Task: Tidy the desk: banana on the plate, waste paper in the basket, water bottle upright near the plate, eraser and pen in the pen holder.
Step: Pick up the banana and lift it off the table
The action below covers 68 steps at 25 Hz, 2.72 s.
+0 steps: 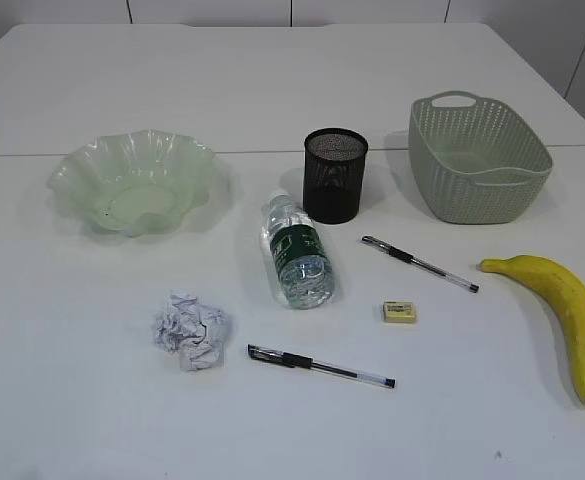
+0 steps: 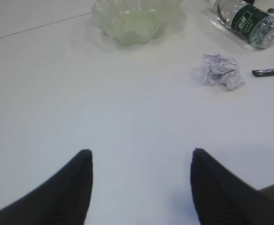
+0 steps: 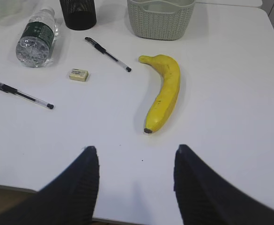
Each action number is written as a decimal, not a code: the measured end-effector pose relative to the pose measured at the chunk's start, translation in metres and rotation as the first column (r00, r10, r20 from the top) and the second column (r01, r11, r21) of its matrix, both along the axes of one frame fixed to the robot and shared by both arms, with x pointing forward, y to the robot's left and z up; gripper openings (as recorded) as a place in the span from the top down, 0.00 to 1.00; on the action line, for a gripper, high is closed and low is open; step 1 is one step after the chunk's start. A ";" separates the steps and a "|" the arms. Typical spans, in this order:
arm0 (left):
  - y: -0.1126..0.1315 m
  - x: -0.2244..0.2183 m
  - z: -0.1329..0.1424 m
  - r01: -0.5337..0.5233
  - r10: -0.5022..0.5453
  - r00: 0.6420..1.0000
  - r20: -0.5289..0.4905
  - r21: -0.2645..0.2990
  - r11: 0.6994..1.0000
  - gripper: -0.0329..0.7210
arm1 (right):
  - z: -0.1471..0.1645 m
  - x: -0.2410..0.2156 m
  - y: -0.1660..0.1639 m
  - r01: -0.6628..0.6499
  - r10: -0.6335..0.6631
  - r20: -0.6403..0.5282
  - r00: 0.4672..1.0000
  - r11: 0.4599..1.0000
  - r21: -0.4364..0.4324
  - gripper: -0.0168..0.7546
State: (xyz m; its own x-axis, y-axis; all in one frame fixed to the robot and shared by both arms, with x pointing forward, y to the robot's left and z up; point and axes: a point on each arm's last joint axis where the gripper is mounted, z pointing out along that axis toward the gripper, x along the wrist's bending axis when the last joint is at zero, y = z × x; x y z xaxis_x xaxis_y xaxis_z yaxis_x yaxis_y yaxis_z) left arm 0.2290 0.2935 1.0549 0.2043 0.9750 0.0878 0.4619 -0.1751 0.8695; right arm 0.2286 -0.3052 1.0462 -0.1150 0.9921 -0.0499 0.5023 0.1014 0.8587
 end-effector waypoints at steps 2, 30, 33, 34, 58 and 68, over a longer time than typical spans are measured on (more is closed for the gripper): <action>0.000 0.000 0.000 0.000 0.000 1.000 0.000 0.000 1.000 0.34 | 0.000 0.000 0.000 0.000 0.000 0.000 1.000 1.000 0.000 0.48; 0.000 0.000 0.000 0.000 0.000 1.000 0.000 0.000 1.000 0.34 | 0.000 0.000 0.000 0.000 0.000 0.000 1.000 1.000 0.000 0.48; 0.000 0.000 0.000 0.000 0.000 1.000 0.000 0.000 1.000 0.34 | 0.000 0.000 0.000 0.000 0.000 0.000 1.000 1.000 0.000 0.48; 0.000 0.000 0.000 0.000 0.000 1.000 0.000 0.000 1.000 0.34 | 0.000 0.000 0.000 0.000 0.000 0.000 1.000 1.000 0.000 0.48; 0.000 0.000 0.000 0.000 0.000 1.000 0.000 0.000 1.000 0.34 | 0.000 0.000 0.000 0.000 0.000 -0.002 1.000 1.000 0.000 0.48; 0.000 0.000 0.000 0.000 0.000 1.000 0.000 0.000 1.000 0.34 | 0.000 0.000 0.000 0.002 -0.002 -0.003 1.000 1.000 0.009 0.48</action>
